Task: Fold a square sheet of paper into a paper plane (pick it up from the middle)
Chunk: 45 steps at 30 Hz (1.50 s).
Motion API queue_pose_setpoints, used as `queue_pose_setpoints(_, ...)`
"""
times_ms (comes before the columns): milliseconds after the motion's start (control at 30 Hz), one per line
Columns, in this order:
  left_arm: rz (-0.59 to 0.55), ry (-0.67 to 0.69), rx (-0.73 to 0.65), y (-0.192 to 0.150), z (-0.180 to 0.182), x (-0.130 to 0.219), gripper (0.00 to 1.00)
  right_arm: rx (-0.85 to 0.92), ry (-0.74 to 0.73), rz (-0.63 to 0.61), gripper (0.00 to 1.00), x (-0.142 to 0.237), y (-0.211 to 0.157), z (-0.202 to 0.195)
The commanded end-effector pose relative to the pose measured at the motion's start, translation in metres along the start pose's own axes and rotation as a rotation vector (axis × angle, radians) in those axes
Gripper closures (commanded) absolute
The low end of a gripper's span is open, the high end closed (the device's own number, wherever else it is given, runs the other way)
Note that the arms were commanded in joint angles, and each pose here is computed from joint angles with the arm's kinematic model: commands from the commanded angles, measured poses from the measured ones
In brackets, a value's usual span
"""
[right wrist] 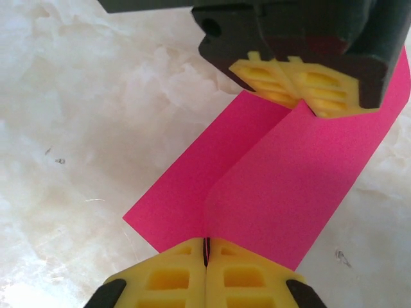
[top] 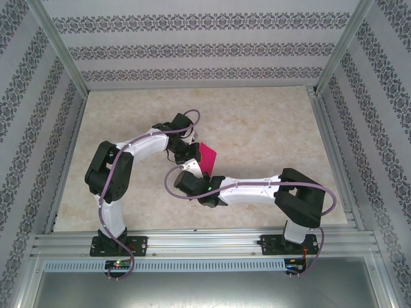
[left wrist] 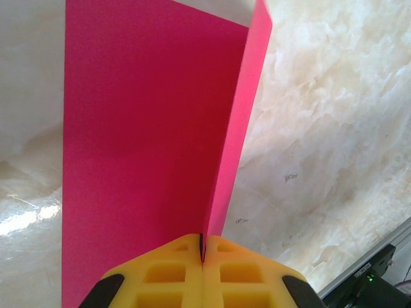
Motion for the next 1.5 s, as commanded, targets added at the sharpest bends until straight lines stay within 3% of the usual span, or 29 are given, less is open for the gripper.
queue_pose_setpoints(0, -0.035, 0.004, -0.026, 0.004, -0.009, 0.012, 0.81, -0.024, 0.030, -0.027, 0.98, 0.007, 0.006, -0.002)
queue_pose_setpoints(33, -0.045, 0.011, -0.025, 0.005, -0.009, 0.015, 0.72, -0.035, 0.043, -0.035, 0.98, 0.008, 0.007, -0.002)
queue_pose_setpoints(100, -0.083, 0.030, -0.019, 0.007, -0.006, 0.022, 0.69, -0.062, 0.078, -0.044, 0.99, 0.008, 0.007, -0.003)
queue_pose_setpoints(200, -0.175, 0.086, 0.015, 0.013, 0.006, 0.039, 0.50, -0.126, 0.172, -0.071, 0.99, 0.009, 0.010, -0.004)
queue_pose_setpoints(367, -0.299, 0.165, 0.094, 0.015, 0.040, 0.062, 0.44, -0.255, 0.423, -0.116, 0.98, 0.009, 0.014, -0.001)
queue_pose_setpoints(433, -0.310, 0.149, 0.097, 0.008, 0.044, 0.065, 0.46, -0.299, 0.501, -0.129, 0.98, 0.009, 0.016, -0.004)
queue_pose_setpoints(633, -0.234, 0.049, 0.084, -0.015, 0.043, 0.050, 0.71, -0.360, 0.603, -0.127, 0.97, 0.007, 0.013, -0.015)
queue_pose_setpoints(800, -0.145, -0.017, 0.051, -0.035, 0.036, 0.030, 0.80, -0.379, 0.653, -0.109, 0.97, 0.006, 0.010, -0.021)
queue_pose_setpoints(1467, -0.027, 0.083, 0.065, -0.054, 0.067, -0.022, 0.87, -0.433, 0.631, 0.021, 0.91, -0.014, -0.010, -0.039)
Point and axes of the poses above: each hand's point on the last joint's axis, 136 mm out from that joint toward the fingers, its own x axis back along the fingers, its own z axis along the line the jaws close on, y = z × x, the point moved 1 cm from there along x, back along the fingers, and after that the axes turned 10 degrees about x, right-handed, at the moved point
